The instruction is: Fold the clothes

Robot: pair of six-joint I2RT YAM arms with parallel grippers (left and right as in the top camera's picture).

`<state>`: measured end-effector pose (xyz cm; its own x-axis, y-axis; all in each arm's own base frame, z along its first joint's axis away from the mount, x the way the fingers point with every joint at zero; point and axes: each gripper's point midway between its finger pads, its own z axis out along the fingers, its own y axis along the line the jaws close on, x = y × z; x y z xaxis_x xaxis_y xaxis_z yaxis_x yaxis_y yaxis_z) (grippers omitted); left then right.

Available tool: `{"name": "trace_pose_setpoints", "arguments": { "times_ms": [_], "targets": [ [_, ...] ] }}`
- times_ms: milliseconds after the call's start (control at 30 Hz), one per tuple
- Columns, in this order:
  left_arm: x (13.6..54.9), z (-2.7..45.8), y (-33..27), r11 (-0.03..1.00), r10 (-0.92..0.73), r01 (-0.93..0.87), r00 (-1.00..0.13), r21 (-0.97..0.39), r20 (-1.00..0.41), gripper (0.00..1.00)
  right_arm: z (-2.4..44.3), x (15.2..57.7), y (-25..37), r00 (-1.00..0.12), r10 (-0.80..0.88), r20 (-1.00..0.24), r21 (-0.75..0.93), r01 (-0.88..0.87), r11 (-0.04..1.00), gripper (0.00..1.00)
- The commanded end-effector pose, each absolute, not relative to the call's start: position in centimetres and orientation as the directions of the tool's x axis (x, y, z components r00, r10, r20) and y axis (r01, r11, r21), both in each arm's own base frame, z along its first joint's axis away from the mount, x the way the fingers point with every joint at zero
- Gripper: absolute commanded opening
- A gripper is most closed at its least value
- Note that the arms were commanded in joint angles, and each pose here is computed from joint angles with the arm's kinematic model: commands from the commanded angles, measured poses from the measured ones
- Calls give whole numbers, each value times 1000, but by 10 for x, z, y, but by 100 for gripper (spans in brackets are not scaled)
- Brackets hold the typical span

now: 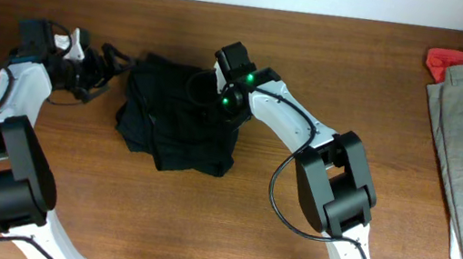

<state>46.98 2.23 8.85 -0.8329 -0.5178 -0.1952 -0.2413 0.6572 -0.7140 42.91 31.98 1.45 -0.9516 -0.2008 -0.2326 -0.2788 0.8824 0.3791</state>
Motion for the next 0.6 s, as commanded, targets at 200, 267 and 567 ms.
{"name": "trace_pose_setpoints", "arguments": {
  "times_ms": [200,267,567],
  "targets": [
    [453,20,12,638,-509,-368,-861,-676,-12,99,-20,421,293,-977,-181,-110,390,-210,897,55],
    [452,19,32,627,-534,-382,-845,-679,-18,99,-20,425,286,-979,-171,-112,392,-202,898,56],
    [442,8,41,698,-462,-314,-884,-644,-70,99,7,450,266,-970,-187,-158,386,-235,892,55]
  ]
}}
